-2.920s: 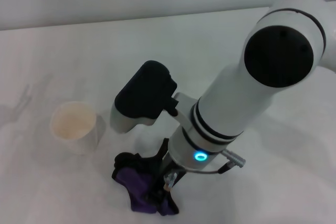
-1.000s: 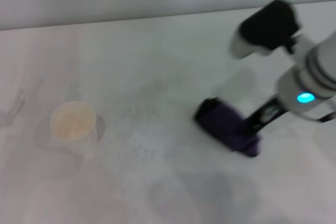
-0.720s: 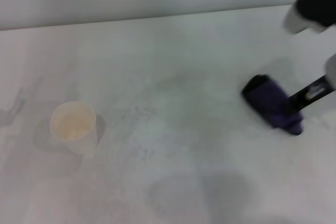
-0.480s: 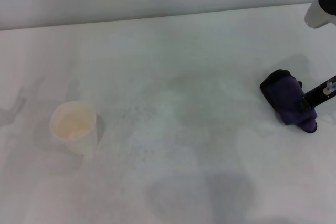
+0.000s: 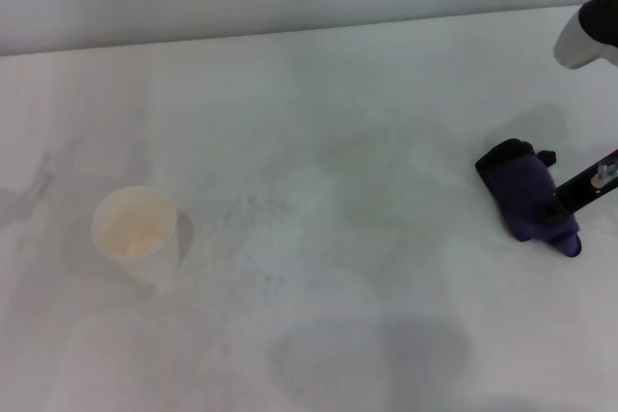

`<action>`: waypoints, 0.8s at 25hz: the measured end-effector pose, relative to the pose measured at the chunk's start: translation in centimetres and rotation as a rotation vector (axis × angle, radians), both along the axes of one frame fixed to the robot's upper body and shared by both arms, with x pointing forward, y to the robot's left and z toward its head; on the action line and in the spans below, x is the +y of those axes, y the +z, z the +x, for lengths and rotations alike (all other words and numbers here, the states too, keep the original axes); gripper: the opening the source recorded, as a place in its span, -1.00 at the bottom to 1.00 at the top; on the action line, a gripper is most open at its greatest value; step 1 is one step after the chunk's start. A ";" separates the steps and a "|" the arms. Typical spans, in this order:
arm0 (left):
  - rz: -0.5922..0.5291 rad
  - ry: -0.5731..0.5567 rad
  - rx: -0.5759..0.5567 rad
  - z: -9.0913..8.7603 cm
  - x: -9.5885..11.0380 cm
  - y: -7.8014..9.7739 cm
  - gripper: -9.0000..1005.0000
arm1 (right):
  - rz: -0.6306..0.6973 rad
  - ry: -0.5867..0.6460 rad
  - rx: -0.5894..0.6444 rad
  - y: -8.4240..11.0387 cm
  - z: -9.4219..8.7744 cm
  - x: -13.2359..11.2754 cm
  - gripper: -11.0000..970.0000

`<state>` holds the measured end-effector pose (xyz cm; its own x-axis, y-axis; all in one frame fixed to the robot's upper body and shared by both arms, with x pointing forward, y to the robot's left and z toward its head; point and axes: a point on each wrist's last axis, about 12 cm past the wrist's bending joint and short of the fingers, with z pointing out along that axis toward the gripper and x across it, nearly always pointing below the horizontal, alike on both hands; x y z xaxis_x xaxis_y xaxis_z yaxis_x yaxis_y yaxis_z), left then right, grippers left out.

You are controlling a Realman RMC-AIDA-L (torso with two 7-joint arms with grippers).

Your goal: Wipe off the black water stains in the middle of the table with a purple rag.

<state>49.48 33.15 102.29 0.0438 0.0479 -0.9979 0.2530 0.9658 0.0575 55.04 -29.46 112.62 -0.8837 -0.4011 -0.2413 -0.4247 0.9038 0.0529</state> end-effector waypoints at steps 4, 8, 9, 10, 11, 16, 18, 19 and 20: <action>-0.002 0.001 -0.003 0.3 -0.1 0.1 0.78 | 0.084 0.001 -0.008 0.2 0.1 -0.2 -0.49; -0.003 0.005 -0.003 0.5 -0.1 0.2 0.78 | 0.127 -0.054 -0.039 0.9 0.2 -1.7 -0.44; -0.002 0.005 -0.002 0.5 0.0 0.2 0.78 | 0.134 -0.066 -0.054 1.2 0.3 -2.2 -0.33; -0.002 0.005 -0.003 0.6 -0.1 0.2 0.78 | 0.141 -0.077 -0.065 1.5 0.3 -2.7 -0.23; -0.002 0.005 -0.003 0.6 -0.1 0.2 0.78 | 0.150 -0.092 -0.084 1.8 0.3 -3.5 -0.12; -0.002 0.000 -0.009 1.0 -0.2 0.4 0.78 | 0.263 -0.155 -0.202 2.4 0.3 -6.8 -0.11; -0.002 -0.002 -0.010 1.1 -0.3 0.5 0.78 | 0.345 -0.171 -0.258 2.2 0.3 -7.9 -0.10; -0.002 -0.003 -0.010 1.2 -0.4 0.5 0.78 | 0.388 -0.177 -0.286 2.0 0.3 -8.4 -0.10; -0.002 -0.003 -0.007 1.3 -0.4 0.5 0.78 | 0.422 -0.181 -0.315 1.8 0.2 -9.0 -0.10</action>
<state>50.80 32.72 102.77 0.0509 0.0463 -0.9976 0.2554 0.9651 0.0578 55.27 -38.49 114.43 -0.7889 -0.0606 -0.6115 -0.3180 0.8918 0.3219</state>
